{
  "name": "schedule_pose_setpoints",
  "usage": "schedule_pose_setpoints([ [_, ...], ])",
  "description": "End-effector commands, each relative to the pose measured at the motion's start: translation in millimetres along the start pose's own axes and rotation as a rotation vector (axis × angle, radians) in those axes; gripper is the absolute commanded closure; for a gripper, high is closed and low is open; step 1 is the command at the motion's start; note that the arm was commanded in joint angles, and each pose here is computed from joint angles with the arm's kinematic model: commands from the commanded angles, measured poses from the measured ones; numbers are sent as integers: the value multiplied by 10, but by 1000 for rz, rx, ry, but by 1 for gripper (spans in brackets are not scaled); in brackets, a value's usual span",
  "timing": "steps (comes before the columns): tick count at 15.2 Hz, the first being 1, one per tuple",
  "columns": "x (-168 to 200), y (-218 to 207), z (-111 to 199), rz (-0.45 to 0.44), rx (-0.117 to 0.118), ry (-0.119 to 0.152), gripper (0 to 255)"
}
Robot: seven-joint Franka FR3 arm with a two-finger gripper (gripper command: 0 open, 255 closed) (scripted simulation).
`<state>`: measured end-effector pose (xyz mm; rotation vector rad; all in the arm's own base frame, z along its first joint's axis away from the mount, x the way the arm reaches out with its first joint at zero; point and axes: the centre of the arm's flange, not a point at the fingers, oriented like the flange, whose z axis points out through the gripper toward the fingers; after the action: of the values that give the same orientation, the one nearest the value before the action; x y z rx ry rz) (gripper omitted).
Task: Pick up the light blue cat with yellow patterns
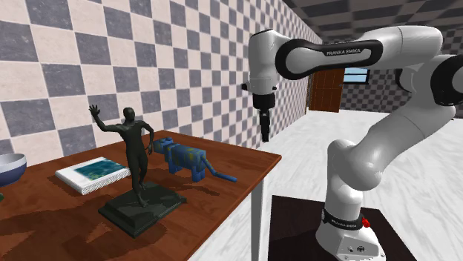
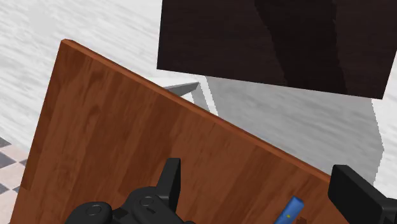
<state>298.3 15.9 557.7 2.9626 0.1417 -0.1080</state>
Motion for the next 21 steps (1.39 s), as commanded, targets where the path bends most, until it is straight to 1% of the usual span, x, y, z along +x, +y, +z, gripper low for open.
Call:
schedule_pose_setpoints([
  [1,0,0,0,0,0,0,0],
  [11,1250,7,261,190,80,18,0],
  [21,2482,230,509,380,160,35,0],
])
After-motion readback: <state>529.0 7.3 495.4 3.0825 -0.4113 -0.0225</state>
